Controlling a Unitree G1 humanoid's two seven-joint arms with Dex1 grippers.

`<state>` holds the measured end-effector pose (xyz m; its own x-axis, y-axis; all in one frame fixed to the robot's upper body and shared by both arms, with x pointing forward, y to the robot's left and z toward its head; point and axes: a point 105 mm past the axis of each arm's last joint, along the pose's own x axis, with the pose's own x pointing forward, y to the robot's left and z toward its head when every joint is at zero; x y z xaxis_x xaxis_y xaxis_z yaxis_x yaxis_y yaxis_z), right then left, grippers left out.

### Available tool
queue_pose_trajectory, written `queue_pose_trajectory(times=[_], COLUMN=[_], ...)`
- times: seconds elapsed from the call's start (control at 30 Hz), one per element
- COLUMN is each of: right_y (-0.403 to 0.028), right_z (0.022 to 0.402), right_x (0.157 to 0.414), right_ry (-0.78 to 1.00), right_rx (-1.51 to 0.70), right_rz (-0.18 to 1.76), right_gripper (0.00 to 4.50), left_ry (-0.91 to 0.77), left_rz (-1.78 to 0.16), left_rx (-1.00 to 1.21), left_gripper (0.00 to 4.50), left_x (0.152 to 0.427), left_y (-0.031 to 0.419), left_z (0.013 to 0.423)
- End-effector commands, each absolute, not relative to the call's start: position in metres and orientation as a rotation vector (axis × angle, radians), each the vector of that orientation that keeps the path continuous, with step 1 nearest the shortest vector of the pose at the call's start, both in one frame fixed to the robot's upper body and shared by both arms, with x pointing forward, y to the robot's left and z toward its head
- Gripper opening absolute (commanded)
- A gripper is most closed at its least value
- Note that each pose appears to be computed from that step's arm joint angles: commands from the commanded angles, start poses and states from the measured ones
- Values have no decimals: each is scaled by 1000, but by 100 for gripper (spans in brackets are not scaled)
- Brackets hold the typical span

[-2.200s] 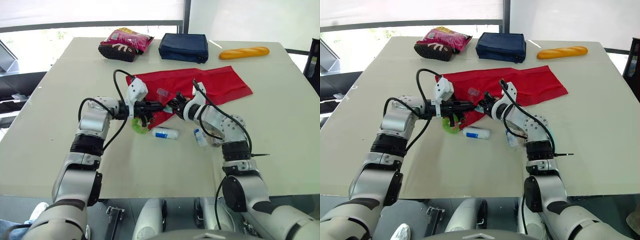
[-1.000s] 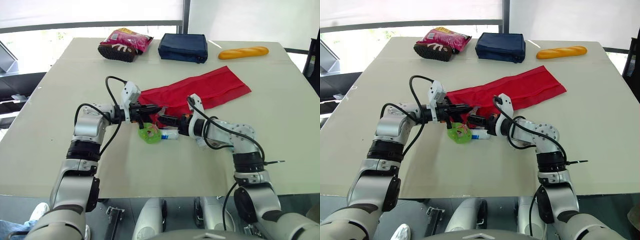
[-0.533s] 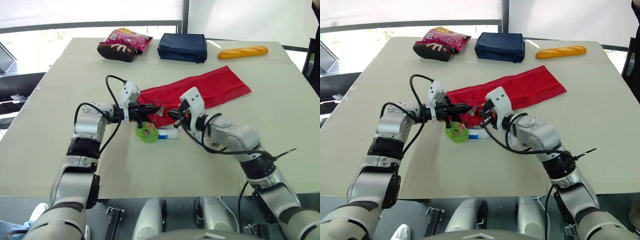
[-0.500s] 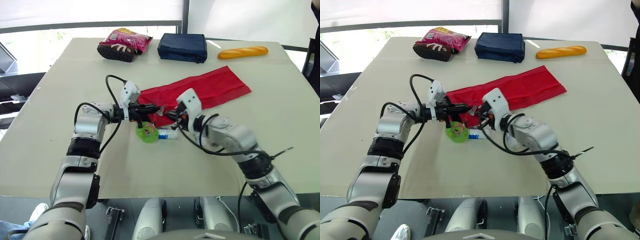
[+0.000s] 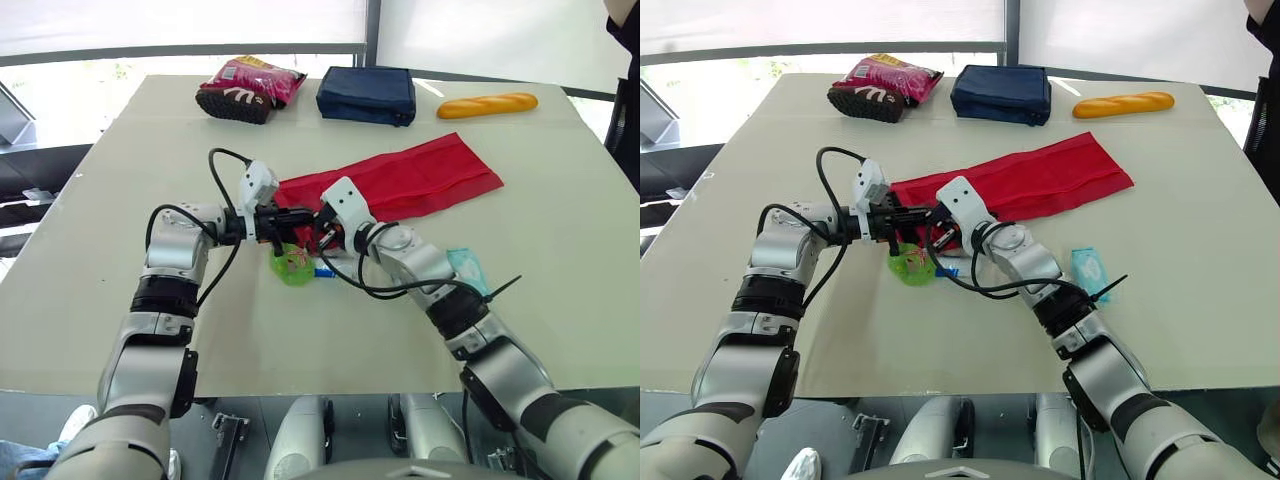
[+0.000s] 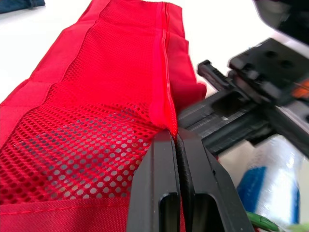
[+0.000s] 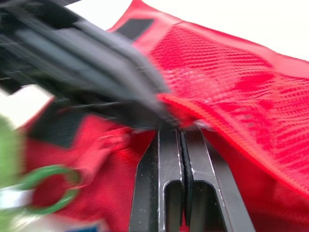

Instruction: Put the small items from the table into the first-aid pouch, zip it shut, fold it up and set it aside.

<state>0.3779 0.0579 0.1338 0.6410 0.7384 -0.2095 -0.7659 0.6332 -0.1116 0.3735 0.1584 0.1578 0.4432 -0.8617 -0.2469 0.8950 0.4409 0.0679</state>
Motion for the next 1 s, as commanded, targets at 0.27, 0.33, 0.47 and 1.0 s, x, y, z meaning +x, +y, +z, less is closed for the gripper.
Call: queue_pose_trajectory(times=[0.27,0.33,0.47,1.0], right_y=[61,49,25,-97], right_z=[160,163,175,210], right_x=[370,360,340,282], right_ry=[38,23,-24,-259], right_rx=[-151,-153,-135,-195], right_rz=[933,962,1000,849], right_gripper=[2,2,2,1], left_ry=[171,172,195,287], left_rz=[-1090,-1065,-994,-694], left_rx=[271,274,337,592], left_gripper=[0,0,0,30], left_x=[372,374,379,395], left_y=[167,174,193,276], left_z=[162,162,159,148])
